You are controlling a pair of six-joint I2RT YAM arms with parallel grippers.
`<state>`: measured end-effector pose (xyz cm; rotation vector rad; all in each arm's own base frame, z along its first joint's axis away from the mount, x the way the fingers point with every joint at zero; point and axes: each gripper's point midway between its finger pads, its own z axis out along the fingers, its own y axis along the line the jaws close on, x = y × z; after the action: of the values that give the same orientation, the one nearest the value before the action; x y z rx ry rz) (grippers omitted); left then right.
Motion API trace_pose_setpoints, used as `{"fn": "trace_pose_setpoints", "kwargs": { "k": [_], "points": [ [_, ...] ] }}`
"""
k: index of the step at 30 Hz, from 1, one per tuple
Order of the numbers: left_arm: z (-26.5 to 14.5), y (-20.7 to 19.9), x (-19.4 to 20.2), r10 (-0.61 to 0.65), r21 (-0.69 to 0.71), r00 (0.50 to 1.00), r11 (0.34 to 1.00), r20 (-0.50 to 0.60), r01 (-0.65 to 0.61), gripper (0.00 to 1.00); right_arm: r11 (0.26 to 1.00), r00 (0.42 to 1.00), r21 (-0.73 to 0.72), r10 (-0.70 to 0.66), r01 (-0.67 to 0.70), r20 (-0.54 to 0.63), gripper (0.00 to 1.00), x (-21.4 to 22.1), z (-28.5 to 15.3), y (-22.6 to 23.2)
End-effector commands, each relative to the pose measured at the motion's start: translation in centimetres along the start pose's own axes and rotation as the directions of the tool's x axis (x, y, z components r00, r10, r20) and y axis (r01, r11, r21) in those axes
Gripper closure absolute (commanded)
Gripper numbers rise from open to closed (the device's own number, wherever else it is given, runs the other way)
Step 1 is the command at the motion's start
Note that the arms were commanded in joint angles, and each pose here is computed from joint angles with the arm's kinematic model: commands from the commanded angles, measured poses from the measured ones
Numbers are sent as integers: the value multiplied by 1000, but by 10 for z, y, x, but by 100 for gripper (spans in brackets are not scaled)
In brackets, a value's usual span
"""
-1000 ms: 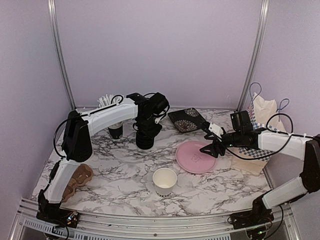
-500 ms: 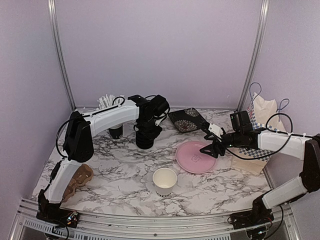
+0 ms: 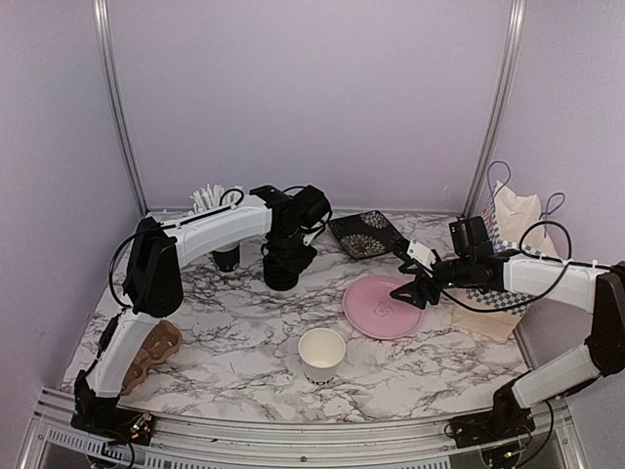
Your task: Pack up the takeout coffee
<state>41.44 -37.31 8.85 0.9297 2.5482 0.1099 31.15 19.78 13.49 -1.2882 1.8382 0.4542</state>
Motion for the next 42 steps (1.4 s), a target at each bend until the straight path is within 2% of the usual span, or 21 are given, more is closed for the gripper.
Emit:
{"fn": "trace_pose_setpoints", "kwargs": {
  "k": [1,5,10,15,21,26,28,31,34,36,42],
  "points": [
    [1,3,0,-11,-11,1000,1000,-7,11,90,1000,1000,17,-15,15,4,27,-9,-2,-10],
    [-6,4,-2,-25,-2,1000,1000,5,25,91,1000,1000,18,-16,16,4,27,-9,-2,-10],
    [-42,2,-15,-58,50,996,997,69,55,91,1000,1000,17,-14,14,4,27,-9,-2,-10],
    [-118,-10,-41,-72,154,972,987,221,38,92,999,999,33,21,-23,38,28,-24,-7,-16],
    [-218,-34,-63,-102,312,900,949,423,-39,95,994,974,-29,107,-103,197,24,-111,-42,-31],
    [-292,-56,-73,-187,459,790,879,584,-131,94,977,914,-118,210,-180,348,14,-179,-75,-37],
    [-319,-67,-71,-227,525,744,829,628,-191,94,960,884,-190,264,-204,385,10,-197,-82,-34],
    [-354,-76,-67,-294,608,687,747,665,-268,95,921,840,-316,351,-229,413,6,-215,-88,-26],
    [-381,-84,-61,-338,648,632,675,697,-354,95,837,787,-479,473,-264,395,5,-228,-94,-13],
    [-394,-86,-56,-374,666,601,638,707,-387,95,818,778,-528,478,-227,407,2,-235,-100,-3],
    [-408,-87,-58,-465,723,571,568,676,-393,95,906,847,-419,268,-60,459,1,-243,-103,17]
  ]
}}
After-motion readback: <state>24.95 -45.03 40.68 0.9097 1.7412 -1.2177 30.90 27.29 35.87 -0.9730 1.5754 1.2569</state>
